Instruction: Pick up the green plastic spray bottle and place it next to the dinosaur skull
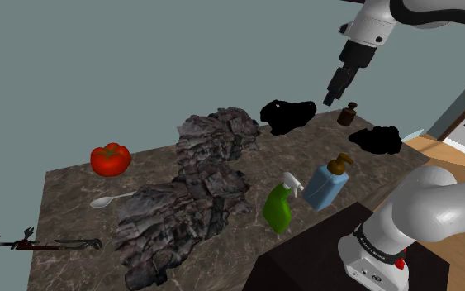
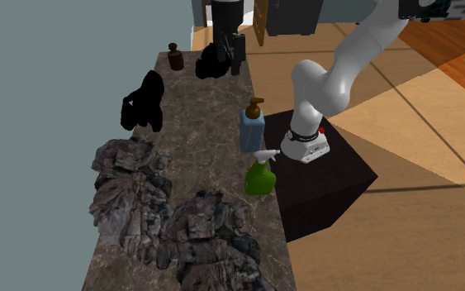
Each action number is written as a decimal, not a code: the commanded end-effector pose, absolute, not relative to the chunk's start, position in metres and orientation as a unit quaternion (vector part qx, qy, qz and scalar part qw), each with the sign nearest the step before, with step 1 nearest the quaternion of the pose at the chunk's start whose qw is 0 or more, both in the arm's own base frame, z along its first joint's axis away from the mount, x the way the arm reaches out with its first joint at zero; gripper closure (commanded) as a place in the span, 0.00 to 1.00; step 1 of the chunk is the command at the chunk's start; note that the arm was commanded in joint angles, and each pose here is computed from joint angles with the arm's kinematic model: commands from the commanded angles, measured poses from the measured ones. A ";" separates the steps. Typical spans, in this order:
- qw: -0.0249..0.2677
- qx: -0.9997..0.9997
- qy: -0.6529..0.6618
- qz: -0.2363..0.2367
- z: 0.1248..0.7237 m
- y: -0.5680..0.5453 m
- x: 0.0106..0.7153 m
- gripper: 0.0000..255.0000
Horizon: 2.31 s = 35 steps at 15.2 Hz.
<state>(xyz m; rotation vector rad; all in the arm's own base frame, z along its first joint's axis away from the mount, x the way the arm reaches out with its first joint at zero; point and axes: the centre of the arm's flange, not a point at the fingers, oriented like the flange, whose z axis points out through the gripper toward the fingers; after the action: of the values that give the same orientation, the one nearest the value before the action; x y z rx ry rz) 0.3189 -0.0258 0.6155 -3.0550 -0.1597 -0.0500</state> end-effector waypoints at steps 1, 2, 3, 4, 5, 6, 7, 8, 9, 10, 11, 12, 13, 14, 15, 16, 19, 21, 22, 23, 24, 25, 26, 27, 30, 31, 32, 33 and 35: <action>0.041 -0.998 -0.052 -0.016 0.616 -0.026 0.319 0.00; 0.039 -0.998 -0.042 -0.016 0.608 -0.015 0.315 0.00; 0.036 -0.999 -0.032 -0.016 0.600 -0.004 0.311 0.00; 0.034 -0.999 -0.023 -0.016 0.592 0.006 0.307 0.00; 0.031 -0.999 -0.013 -0.016 0.585 0.017 0.303 0.00; 0.029 -0.999 -0.003 -0.015 0.577 0.028 0.300 0.00; 0.027 -1.000 0.007 -0.015 0.569 0.039 0.296 0.00; 0.024 -0.999 0.017 -0.015 0.561 0.050 0.293 0.00; 0.022 -0.999 0.027 -0.015 0.553 0.061 0.291 0.00; 0.019 -0.999 0.037 -0.015 0.545 0.072 0.288 0.00; 0.017 -0.999 0.046 -0.015 0.537 0.083 0.286 0.00; 0.014 -0.998 0.056 -0.014 0.529 0.093 0.283 0.00; 0.012 -0.998 0.066 -0.014 0.521 0.104 0.281 0.00; 0.010 -0.997 0.076 -0.014 0.513 0.115 0.280 0.00; 0.007 -0.996 0.086 -0.014 0.504 0.126 0.278 0.00; 0.005 -0.995 0.096 -0.014 0.496 0.137 0.277 0.00; -0.003 -0.992 0.125 -0.013 0.471 0.170 0.274 0.00; -0.005 -0.991 0.134 -0.013 0.458 0.180 0.274 0.00; -0.005 -0.991 0.134 -0.013 0.453 0.180 0.274 0.00; -0.005 -0.991 0.134 -0.013 0.447 0.180 0.274 0.00; -0.005 -0.991 0.134 -0.013 0.442 0.180 0.274 0.00; -0.005 -0.991 0.134 -0.013 0.437 0.180 0.274 0.00; -0.005 -0.991 0.134 -0.013 0.431 0.180 0.274 0.00; -0.005 -0.991 0.134 -0.013 0.426 0.180 0.274 0.00; -0.005 -0.991 0.134 -0.013 0.423 0.179 0.275 0.00; -0.005 -0.991 0.134 -0.013 0.423 0.179 0.275 0.00; -0.005 -0.991 0.134 -0.013 0.423 0.179 0.275 0.00; -0.005 -0.991 0.134 -0.013 0.423 0.179 0.275 0.00; -0.005 -0.991 0.134 -0.013 0.423 0.179 0.275 0.00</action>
<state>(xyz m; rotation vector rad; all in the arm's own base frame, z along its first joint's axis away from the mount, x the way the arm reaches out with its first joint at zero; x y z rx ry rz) 0.2745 0.1795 0.4232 -3.1226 0.4224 -0.0405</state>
